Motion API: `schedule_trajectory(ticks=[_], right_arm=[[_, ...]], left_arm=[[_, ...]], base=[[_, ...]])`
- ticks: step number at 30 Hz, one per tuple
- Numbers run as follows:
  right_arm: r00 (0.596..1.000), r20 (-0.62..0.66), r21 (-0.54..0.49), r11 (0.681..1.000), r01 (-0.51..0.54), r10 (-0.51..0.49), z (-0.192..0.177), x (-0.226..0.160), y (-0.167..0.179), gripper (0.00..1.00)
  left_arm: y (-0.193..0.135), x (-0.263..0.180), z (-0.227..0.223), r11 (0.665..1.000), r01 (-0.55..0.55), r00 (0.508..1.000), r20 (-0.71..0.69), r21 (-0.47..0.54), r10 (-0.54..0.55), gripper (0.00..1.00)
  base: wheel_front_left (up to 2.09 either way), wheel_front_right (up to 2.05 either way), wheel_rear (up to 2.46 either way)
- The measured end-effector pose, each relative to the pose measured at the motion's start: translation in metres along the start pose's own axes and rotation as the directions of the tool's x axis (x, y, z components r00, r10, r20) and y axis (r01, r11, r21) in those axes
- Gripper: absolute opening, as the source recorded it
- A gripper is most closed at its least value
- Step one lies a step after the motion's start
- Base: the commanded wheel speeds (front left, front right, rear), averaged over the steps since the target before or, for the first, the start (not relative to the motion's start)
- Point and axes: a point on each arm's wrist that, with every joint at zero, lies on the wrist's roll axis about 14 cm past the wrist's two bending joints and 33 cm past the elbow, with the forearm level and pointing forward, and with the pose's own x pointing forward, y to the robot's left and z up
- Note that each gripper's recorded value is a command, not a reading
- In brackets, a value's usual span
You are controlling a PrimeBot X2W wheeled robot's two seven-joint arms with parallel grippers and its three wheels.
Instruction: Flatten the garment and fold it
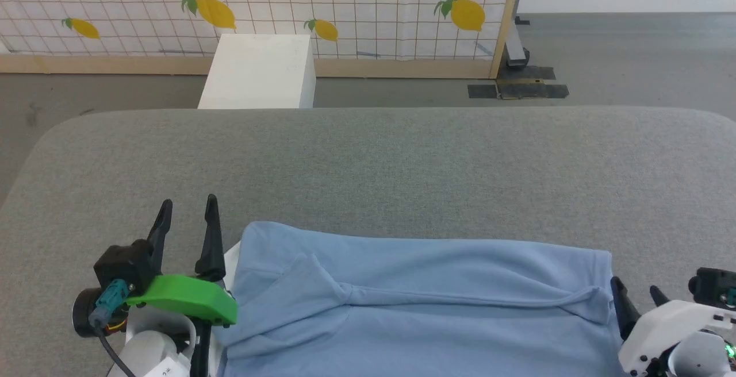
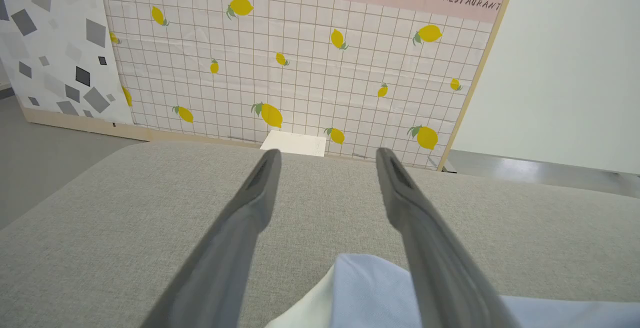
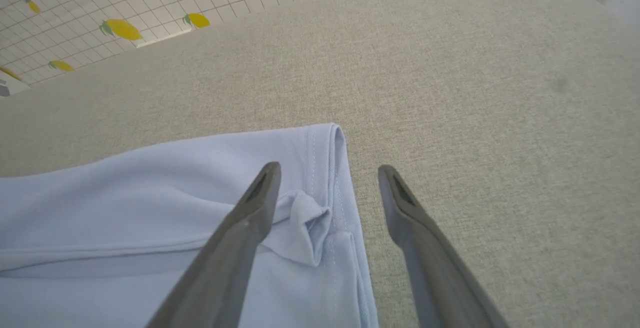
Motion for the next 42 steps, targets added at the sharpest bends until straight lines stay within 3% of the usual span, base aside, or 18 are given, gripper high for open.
schedule_trajectory(ticks=[7, 15, 16, 17, 19, 20, 26, 32, 36, 42], right_arm=[[0.978, -0.210, 0.031, 0.999, 0.029, -0.022, -0.035, 0.015, -0.005, 1.00], [0.913, -0.407, 0.007, 0.999, 0.034, -0.028, -0.064, 0.023, -0.001, 1.00], [0.904, -0.427, 0.004, 1.000, 0.030, -0.026, -0.065, 0.024, -0.001, 0.91], [0.894, -0.448, 0.003, 1.000, 0.028, -0.023, -0.067, 0.023, 0.000, 0.47], [0.879, -0.477, 0.002, 1.000, 0.020, -0.017, -0.071, 0.021, 0.002, 0.10], [0.875, -0.484, 0.001, 1.000, 0.017, -0.014, -0.072, 0.021, 0.003, 0.00], [0.891, -0.453, -0.007, 1.000, 0.015, -0.016, -0.063, 0.021, 0.004, 0.00], [0.925, -0.358, -0.062, 0.992, 0.114, -0.129, -0.046, 0.018, -0.026, 0.00], [0.925, -0.274, -0.112, 0.964, 0.242, -0.264, -0.026, 0.012, -0.070, 0.00], [0.894, -0.156, -0.191, 0.900, 0.391, -0.421, 0.004, -0.001, -0.126, 0.00]], left_arm=[[-0.004, 0.008, -0.012, 1.000, 0.019, 1.000, -0.022, 0.015, -0.019, 1.00], [-0.007, 0.006, -0.019, 0.999, 0.026, 0.999, -0.038, 0.021, -0.025, 1.00], [-0.006, 0.005, -0.020, 1.000, 0.025, 0.999, -0.039, 0.018, -0.024, 1.00], [-0.005, 0.005, -0.020, 1.000, 0.021, 0.999, -0.040, 0.019, -0.021, 1.00], [-0.001, 0.004, -0.020, 1.000, 0.016, 0.999, -0.041, 0.022, -0.015, 1.00], [0.000, 0.004, -0.020, 1.000, 0.011, 0.999, -0.042, 0.025, -0.010, 1.00], [0.001, 0.005, -0.024, 1.000, 0.005, 0.999, -0.048, 0.017, -0.004, 1.00], [0.000, 0.006, -0.029, 1.000, 0.011, 0.998, -0.060, 0.025, -0.010, 1.00], [0.001, 0.007, -0.030, 1.000, 0.012, 0.998, -0.062, 0.026, -0.010, 1.00], [0.002, 0.009, -0.032, 1.000, 0.009, 0.998, -0.065, 0.021, -0.007, 1.00]], base=[[0.00, 0.00, 0.00], [0.00, 0.00, 0.00], [0.00, 0.00, 0.00], [0.00, 0.00, 0.00], [0.00, 0.00, 0.00], [0.00, 0.00, 0.00], [0.00, 0.00, 0.00], [0.00, 0.00, 0.00], [0.00, 0.00, 0.00], [0.00, 0.00, 0.00]])
